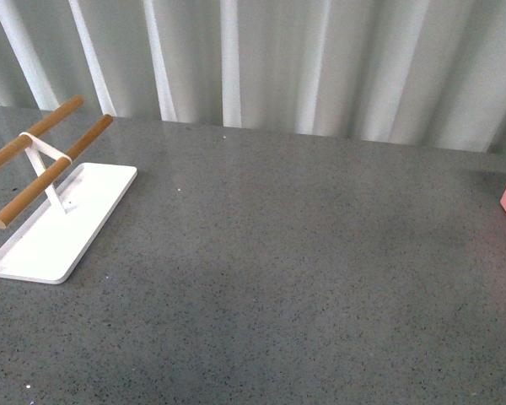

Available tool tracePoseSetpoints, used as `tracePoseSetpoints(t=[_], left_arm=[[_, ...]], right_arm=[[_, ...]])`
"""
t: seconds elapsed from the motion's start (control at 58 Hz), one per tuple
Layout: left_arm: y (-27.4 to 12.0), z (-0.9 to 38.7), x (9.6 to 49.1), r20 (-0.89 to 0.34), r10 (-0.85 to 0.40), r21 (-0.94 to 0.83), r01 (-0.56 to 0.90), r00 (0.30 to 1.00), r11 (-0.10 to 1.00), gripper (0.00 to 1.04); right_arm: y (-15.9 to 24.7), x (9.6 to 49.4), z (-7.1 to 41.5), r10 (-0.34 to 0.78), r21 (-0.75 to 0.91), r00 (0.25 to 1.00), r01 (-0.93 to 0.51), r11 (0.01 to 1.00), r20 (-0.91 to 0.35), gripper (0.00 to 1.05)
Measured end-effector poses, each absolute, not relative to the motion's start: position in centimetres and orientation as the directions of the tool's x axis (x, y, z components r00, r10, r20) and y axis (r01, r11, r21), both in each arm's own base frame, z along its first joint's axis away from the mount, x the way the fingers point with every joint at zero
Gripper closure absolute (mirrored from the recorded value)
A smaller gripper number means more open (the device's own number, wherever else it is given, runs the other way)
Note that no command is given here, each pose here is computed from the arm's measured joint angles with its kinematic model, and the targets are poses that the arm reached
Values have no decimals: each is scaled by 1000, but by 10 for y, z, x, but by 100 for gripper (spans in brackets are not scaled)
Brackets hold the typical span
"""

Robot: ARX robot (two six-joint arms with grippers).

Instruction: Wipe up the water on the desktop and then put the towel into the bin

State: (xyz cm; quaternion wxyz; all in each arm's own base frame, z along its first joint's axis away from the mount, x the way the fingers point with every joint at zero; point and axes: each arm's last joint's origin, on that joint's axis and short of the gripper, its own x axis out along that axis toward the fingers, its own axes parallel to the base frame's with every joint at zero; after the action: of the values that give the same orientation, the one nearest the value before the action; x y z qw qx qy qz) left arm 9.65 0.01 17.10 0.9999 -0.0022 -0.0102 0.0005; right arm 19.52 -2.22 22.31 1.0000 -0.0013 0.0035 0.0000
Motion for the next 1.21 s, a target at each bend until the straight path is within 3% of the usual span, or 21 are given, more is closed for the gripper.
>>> tracePoseSetpoints(t=[0.587, 1.208], left_arm=[[0, 171, 97, 20, 1, -4, -1, 1000, 1000, 7], [0, 171, 97, 20, 1, -4, -1, 1000, 1000, 7]], right_arm=[[0, 142, 181, 5, -4, 1000, -5, 1000, -10, 101], [0, 119, 175, 2, -4, 1000, -1, 1000, 27, 101]])
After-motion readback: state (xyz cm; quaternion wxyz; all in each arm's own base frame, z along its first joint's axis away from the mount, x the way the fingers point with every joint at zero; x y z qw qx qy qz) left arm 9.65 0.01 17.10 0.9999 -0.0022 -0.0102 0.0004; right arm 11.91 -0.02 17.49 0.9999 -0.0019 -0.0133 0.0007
